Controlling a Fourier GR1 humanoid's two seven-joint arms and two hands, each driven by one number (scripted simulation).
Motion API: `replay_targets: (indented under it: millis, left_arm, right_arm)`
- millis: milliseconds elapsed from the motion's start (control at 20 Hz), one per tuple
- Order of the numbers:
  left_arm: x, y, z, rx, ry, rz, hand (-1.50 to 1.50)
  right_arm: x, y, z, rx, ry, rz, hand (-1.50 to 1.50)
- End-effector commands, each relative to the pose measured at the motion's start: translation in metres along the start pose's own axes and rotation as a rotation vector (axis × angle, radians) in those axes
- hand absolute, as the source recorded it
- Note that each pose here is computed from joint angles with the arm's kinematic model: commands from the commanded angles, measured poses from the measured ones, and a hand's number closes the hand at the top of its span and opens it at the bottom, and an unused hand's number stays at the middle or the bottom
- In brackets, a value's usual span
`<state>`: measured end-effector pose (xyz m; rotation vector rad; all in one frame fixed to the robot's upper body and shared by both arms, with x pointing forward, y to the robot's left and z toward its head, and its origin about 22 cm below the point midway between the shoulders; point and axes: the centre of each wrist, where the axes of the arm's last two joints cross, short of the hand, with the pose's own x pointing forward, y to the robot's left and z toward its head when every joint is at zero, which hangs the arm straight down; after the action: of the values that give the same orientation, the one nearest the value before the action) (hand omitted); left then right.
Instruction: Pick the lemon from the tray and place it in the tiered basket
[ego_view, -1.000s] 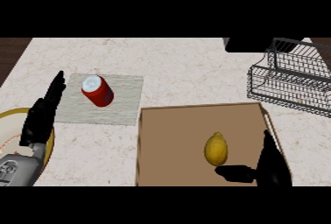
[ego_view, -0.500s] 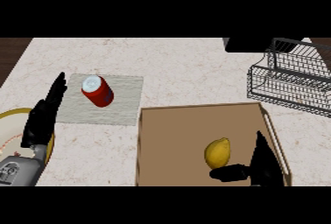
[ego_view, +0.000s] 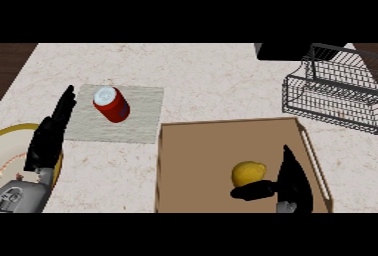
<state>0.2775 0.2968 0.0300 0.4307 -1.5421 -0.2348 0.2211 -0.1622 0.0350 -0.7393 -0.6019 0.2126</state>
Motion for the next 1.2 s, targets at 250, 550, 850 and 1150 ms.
replay_targets:
  millis: [250, 550, 850, 1150]
  left_arm:
    - [0.008, 0.015, -0.008, -0.011, 0.005, -0.003, 0.0]
    - [0.012, 0.001, 0.002, -0.008, -0.006, 0.01, 0.0]
    - [-0.005, -0.003, -0.004, 0.001, 0.023, -0.015, 0.0]
    - [-0.001, 0.007, 0.001, 0.005, 0.008, -0.004, 0.0]
  right_arm:
    - [0.017, 0.02, -0.003, 0.107, 0.227, -0.037, 1.5]
    - [0.027, 0.042, 0.001, 0.066, 0.13, 0.171, 1.5]
    - [0.042, 0.022, 0.008, 0.075, 0.123, -0.017, 1.5]
    - [0.054, -0.002, 0.013, -0.049, 0.06, -0.168, 1.5]
